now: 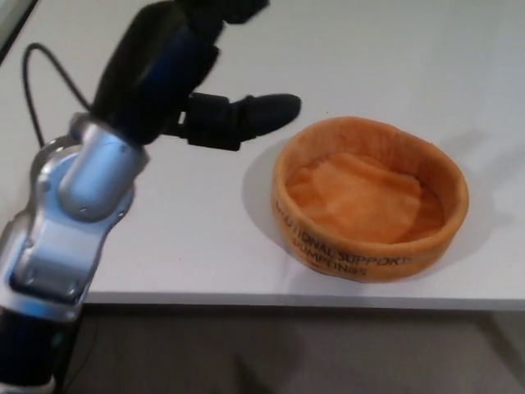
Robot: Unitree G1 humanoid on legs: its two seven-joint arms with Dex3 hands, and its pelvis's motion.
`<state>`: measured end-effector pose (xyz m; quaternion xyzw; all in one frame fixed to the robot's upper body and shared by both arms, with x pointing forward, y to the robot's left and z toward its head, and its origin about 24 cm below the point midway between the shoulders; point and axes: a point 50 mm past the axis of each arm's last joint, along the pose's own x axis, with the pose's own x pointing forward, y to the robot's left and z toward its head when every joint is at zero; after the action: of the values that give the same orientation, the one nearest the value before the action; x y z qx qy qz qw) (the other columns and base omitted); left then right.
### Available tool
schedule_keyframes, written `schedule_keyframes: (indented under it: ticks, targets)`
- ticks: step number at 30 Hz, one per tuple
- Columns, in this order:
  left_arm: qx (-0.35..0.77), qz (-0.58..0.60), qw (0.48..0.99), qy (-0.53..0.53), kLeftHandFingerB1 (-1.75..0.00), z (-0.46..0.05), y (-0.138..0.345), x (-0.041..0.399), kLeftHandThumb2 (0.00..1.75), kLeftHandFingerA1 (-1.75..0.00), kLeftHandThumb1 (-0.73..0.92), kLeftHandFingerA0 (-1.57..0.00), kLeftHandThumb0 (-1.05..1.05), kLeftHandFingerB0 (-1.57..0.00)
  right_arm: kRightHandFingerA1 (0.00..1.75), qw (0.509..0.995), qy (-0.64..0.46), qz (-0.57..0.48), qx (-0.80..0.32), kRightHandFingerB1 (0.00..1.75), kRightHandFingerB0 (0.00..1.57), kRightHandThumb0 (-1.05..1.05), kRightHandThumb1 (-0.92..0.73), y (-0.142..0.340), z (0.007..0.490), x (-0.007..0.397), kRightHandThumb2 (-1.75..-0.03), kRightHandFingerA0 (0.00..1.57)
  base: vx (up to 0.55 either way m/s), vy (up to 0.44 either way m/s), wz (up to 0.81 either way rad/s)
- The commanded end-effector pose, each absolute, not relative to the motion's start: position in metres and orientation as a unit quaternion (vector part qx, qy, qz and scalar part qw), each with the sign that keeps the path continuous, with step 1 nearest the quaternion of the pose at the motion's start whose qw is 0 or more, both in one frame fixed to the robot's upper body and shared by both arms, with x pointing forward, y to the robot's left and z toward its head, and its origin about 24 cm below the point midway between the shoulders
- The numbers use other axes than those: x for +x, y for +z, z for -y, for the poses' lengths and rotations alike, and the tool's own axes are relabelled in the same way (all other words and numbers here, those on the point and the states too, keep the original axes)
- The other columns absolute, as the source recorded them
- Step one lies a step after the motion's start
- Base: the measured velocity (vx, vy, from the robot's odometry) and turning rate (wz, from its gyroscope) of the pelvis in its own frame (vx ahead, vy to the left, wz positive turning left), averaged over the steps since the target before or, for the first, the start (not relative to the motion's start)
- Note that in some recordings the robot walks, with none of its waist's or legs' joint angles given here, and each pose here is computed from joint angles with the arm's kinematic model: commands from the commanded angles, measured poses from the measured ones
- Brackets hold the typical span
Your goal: A soft plate is kept in the center of the table close to the robot and the robot uses its left hand to pick up the plate, turns it upside down and places it back on the table
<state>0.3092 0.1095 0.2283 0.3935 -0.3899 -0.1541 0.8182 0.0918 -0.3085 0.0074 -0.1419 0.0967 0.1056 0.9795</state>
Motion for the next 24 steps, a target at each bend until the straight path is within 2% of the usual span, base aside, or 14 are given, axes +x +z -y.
schedule_keyframes:
  ticks: [1, 5, 6, 7, 8, 10, 11, 12, 15, 16, 20, 21, 22, 24]
  targets:
    - [0.510, 0.342, 0.774, -0.156, -0.28, -0.102, 0.217, 0.328, 0.67, -0.37, 0.85, -0.22, -1.03, -0.23, 0.46, 0.978, 0.104, -0.098, -0.153, 0.28, 0.00, -0.75, -0.71, 0.013, 0.314, 0.095, -1.11, 0.10, 0.00, 0.000, 0.00]
    - [0.533, 0.329, 0.762, -0.165, -0.28, -0.098, 0.210, 0.336, 0.67, -0.38, 0.83, -0.24, -1.04, -0.23, 0.47, 0.978, 0.106, -0.094, -0.154, 0.25, 0.00, -0.78, -0.73, 0.014, 0.315, 0.098, -1.12, 0.12, 0.00, 0.000, 0.00]
    - [0.547, 0.321, 0.755, -0.169, -0.38, -0.096, 0.205, 0.340, 1.08, -0.48, 0.62, -0.21, -0.98, -0.15, 0.46, 0.978, 0.106, -0.095, -0.153, 0.28, 0.00, -0.74, -0.71, 0.015, 0.314, 0.098, -1.10, 0.10, 0.00, 0.000, 0.00]
    - [0.551, 0.319, 0.752, -0.171, -0.38, -0.096, 0.203, 0.340, 1.08, -0.48, 0.62, -0.21, -0.98, -0.15, 0.46, 0.978, 0.105, -0.096, -0.153, 0.28, 0.00, -0.74, -0.71, 0.016, 0.314, 0.098, -1.10, 0.10, 0.00, 0.000, 0.00]
    - [0.557, 0.318, 0.747, -0.172, -0.29, -0.095, 0.201, 0.342, 0.66, -0.37, 0.82, -0.27, -1.03, -0.26, 0.47, 0.977, 0.106, -0.096, -0.155, 0.25, 0.00, -0.79, -0.74, 0.017, 0.314, 0.098, -1.12, 0.12, 0.00, 0.000, 0.00]
    - [0.567, 0.312, 0.741, -0.176, -0.29, -0.093, 0.196, 0.344, 0.66, -0.37, 0.81, -0.27, -1.02, -0.27, 0.47, 0.977, 0.107, -0.095, -0.156, 0.25, 0.00, -0.78, -0.74, 0.018, 0.314, 0.098, -1.12, 0.12, 0.00, 0.000, 0.00]
    - [0.579, 0.306, 0.733, -0.185, -0.39, -0.091, 0.191, 0.346, 1.05, -0.47, 0.60, -0.23, -0.96, -0.16, 0.47, 0.977, 0.107, -0.094, -0.157, 0.23, 0.00, -0.81, -0.76, 0.019, 0.314, 0.099, -1.12, 0.12, 0.00, 0.000, 0.00]
    - [0.583, 0.304, 0.729, -0.189, -0.39, -0.091, 0.189, 0.348, 1.05, -0.47, 0.60, -0.23, -0.96, -0.16, 0.47, 0.977, 0.107, -0.094, -0.157, 0.23, 0.00, -0.81, -0.76, 0.020, 0.315, 0.100, -1.12, 0.12, 0.00, 0.000, 0.00]
    - [0.604, 0.293, 0.715, -0.197, -0.28, -0.089, 0.181, 0.350, 0.66, -0.38, 0.81, -0.27, -1.02, -0.26, 0.47, 0.977, 0.108, -0.095, -0.155, 0.25, 0.00, -0.79, -0.75, 0.020, 0.314, 0.100, -1.12, 0.12, 0.00, 0.000, 0.00]
    - [0.611, 0.284, 0.710, -0.202, -0.28, -0.088, 0.175, 0.350, 0.65, -0.38, 0.80, -0.28, -1.03, -0.26, 0.32, 0.977, 0.109, -0.094, -0.155, 0.21, 0.06, -0.79, -0.92, 0.020, 0.314, 0.100, -0.71, 0.15, 0.00, 0.000, 0.00]
    - [0.632, 0.265, 0.693, -0.224, -0.28, -0.082, 0.162, 0.349, 0.64, -0.37, 0.77, -0.28, -1.04, -0.25, 0.34, 0.976, 0.111, -0.093, -0.162, 0.19, 0.11, -0.84, -0.92, 0.020, 0.314, 0.102, -0.74, 0.16, 0.00, 0.000, 0.00]
    - [0.639, 0.261, 0.687, -0.228, -0.35, -0.079, 0.159, 0.350, 1.04, -0.46, 0.58, -0.21, -1.01, -0.13, 0.35, 0.977, 0.110, -0.093, -0.159, 0.19, 0.07, -0.81, -0.92, 0.021, 0.314, 0.103, -0.74, 0.17, 0.00, 0.000, 0.00]
    - [0.644, 0.259, 0.681, -0.234, -0.37, -0.078, 0.157, 0.349, 1.04, -0.46, 0.57, -0.24, -1.02, -0.17, 0.46, 0.977, 0.109, -0.092, -0.158, 0.27, 0.05, -0.81, -0.76, 0.021, 0.315, 0.103, -1.08, 0.11, 0.00, 0.000, 0.00]
    - [0.655, 0.257, 0.667, -0.245, -0.38, -0.074, 0.151, 0.349, 1.03, -0.46, 0.58, -0.24, -1.03, -0.20, 0.46, 0.977, 0.107, -0.091, -0.159, 0.26, 0.05, -0.81, -0.76, 0.021, 0.315, 0.104, -1.08, 0.11, 0.00, 0.000, 0.00]
